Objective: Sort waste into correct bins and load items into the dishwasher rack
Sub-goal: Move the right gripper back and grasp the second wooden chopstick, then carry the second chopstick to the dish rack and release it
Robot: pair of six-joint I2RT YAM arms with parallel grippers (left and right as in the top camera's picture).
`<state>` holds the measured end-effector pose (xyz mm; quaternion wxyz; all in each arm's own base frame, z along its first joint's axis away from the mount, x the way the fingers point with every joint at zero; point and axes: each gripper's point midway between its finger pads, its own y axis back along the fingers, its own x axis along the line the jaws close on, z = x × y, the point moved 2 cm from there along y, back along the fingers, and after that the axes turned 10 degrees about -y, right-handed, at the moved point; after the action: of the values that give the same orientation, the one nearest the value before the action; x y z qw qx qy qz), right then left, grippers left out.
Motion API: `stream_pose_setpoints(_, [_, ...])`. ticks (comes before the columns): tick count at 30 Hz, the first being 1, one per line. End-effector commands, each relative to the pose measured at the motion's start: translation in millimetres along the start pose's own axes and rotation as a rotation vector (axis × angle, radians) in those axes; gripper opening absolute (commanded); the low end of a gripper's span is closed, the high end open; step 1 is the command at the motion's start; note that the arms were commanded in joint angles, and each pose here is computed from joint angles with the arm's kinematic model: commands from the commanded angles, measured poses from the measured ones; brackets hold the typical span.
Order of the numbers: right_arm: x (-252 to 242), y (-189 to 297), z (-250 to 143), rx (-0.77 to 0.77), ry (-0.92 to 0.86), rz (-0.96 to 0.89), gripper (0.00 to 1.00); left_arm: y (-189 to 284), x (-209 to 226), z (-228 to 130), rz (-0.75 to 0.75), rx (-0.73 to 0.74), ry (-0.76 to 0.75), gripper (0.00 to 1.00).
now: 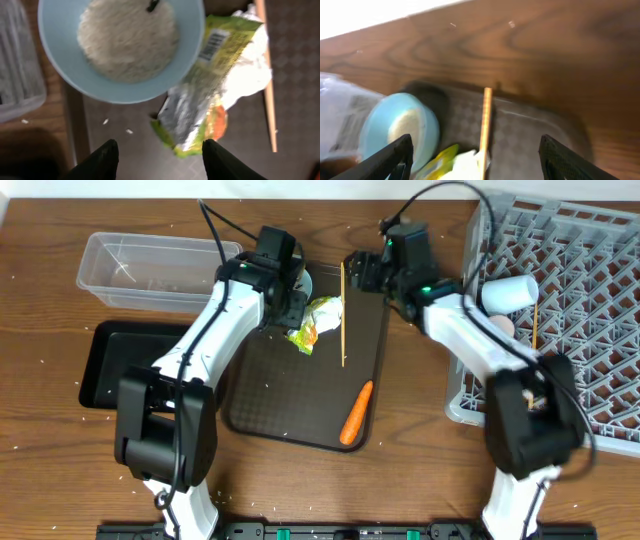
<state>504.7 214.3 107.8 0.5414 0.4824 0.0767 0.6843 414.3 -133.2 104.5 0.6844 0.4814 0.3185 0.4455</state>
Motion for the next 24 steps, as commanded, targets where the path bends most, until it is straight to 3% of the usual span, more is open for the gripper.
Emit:
stream_pose_setpoints(1, [-6,-24,-17,0.046,-0.150,0.037,0.71,-5,11,-3,0.013,0.017,0.012,0.55])
stream_pose_setpoints(14, [-42,-79,-62,0.123,-0.271,0.035,0.63,-4,12,-3,0.015,0.016,0.016,0.55])
stream_pose_setpoints(22, [-40,-101,-89,0.162,-0.301,0.092,0.51,-4,12,-3,0.015,0.016,0.016,0.55])
stream_pose_setpoints(24, [-39,-102,-91,0.162,-0.302,0.096,0.44,-4,12,-3,0.015,0.016,0.016,0.55])
